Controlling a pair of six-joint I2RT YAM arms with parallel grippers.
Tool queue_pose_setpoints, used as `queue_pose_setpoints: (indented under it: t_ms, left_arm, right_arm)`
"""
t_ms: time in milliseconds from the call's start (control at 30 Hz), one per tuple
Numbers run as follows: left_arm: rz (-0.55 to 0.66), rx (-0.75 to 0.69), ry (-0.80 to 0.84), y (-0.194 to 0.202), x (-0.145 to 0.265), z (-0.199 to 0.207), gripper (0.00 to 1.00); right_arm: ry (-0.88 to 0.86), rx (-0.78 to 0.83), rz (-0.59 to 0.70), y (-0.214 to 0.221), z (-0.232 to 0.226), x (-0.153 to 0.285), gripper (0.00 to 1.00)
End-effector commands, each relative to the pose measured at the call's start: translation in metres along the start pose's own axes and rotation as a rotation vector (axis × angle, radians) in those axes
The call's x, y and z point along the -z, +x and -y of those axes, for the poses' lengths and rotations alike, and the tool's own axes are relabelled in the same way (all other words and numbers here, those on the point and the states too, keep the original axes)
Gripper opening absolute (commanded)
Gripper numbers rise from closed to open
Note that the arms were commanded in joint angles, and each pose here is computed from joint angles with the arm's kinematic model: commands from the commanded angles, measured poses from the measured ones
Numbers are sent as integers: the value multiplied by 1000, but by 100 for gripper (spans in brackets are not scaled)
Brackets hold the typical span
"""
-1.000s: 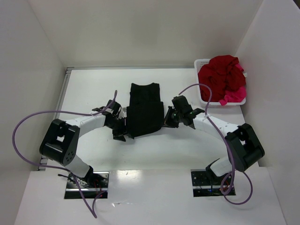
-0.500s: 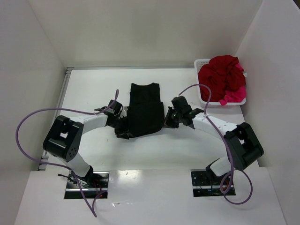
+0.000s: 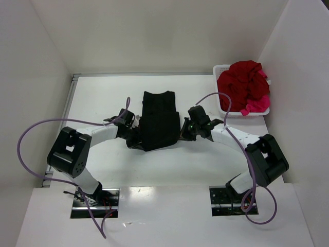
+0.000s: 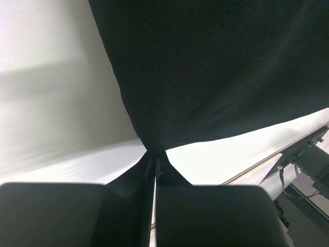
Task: Fold and stack the t-shirts
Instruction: Fold the long partially folded tshirt into a neat square
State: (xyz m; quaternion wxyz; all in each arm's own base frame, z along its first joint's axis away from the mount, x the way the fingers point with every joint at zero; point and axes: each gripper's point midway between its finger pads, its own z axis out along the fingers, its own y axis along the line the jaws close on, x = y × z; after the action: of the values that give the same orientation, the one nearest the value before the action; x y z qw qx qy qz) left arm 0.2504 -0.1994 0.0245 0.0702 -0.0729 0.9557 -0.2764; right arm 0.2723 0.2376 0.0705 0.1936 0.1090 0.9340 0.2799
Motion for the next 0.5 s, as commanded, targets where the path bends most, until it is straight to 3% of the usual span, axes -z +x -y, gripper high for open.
queue_pose_setpoints:
  t_ms: [0, 300, 467]
  left_arm:
    - [61, -46, 23, -11, 21, 17, 0]
    - [131, -68, 48, 4, 70, 30, 0]
    - [162, -80, 56, -3, 86, 42, 0]
  right_arm:
    - [-17, 19, 12, -3, -10, 7, 0]
    - [-55, 6, 9, 22, -9, 46, 0]
    - [-90, 2, 51, 12, -24, 63, 0]
